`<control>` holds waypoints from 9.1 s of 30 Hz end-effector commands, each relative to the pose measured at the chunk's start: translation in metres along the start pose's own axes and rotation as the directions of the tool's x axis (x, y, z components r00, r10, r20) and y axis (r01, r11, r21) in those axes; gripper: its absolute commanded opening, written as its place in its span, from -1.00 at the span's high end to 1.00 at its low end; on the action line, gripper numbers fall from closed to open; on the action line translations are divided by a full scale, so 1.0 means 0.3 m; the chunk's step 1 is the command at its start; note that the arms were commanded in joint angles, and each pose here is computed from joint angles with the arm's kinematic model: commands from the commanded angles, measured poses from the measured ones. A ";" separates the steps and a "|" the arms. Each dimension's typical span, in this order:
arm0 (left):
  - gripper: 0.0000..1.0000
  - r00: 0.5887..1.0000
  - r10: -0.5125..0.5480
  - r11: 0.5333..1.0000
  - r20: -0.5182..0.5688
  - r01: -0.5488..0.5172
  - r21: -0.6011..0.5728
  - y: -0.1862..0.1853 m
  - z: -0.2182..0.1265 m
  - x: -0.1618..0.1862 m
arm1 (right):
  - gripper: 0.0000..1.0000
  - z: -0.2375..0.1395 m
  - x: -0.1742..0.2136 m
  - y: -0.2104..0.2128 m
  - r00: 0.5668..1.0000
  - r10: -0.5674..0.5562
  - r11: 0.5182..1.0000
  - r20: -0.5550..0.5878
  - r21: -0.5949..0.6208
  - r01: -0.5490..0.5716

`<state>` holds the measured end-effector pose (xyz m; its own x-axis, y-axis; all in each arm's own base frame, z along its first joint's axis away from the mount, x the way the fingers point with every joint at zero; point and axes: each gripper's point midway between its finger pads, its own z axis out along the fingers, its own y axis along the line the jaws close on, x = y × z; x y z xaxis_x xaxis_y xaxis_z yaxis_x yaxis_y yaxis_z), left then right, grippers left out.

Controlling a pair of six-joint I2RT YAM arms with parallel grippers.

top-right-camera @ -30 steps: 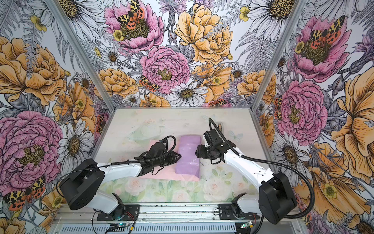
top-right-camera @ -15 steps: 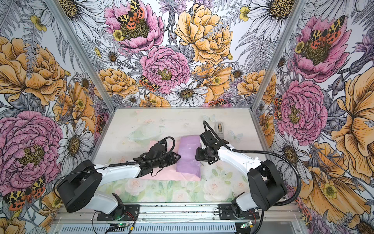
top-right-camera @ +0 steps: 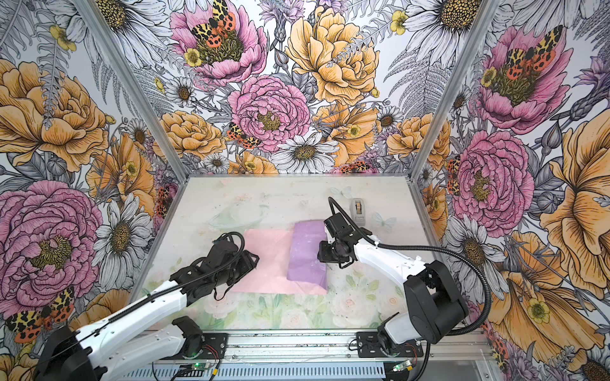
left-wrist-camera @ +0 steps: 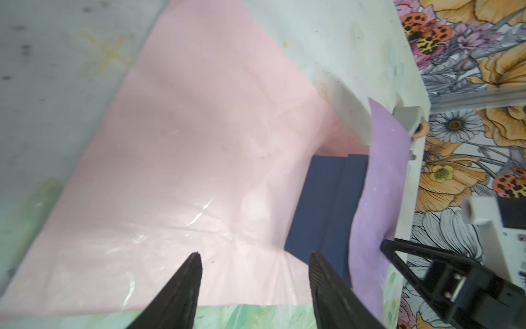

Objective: Wrap the gift box in paper

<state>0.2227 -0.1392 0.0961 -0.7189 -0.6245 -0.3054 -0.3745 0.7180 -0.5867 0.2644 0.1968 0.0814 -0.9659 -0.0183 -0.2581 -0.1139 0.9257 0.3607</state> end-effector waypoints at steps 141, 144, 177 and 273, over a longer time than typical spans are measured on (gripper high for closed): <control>0.83 0.355 0.916 0.381 -0.184 -0.632 0.675 -0.502 0.064 0.560 | -0.40 -0.027 -0.060 0.064 0.996 0.013 0.989 0.090 -0.150 0.000; 0.41 0.378 0.908 0.395 -0.178 -0.636 0.663 -0.522 0.056 0.547 | -0.24 -0.007 -0.048 0.042 0.997 0.008 0.993 0.076 -0.122 0.002; -0.53 0.909 0.380 0.903 -0.174 -0.323 0.284 -0.275 0.240 0.118 | 0.06 -0.021 -0.019 0.016 0.996 -0.001 0.995 0.087 -0.101 0.010; -0.60 0.907 0.369 0.863 -0.200 -0.256 0.435 -0.499 0.222 0.217 | -0.38 -0.017 -0.026 0.068 0.998 0.046 0.982 0.033 -0.182 -0.039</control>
<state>0.2644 -0.3029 0.0924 -0.9268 -0.2064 -0.3138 0.1032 0.6634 -0.7411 0.2596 0.2090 0.0878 -0.9677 0.0287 -0.2505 -0.1131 0.8385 0.5330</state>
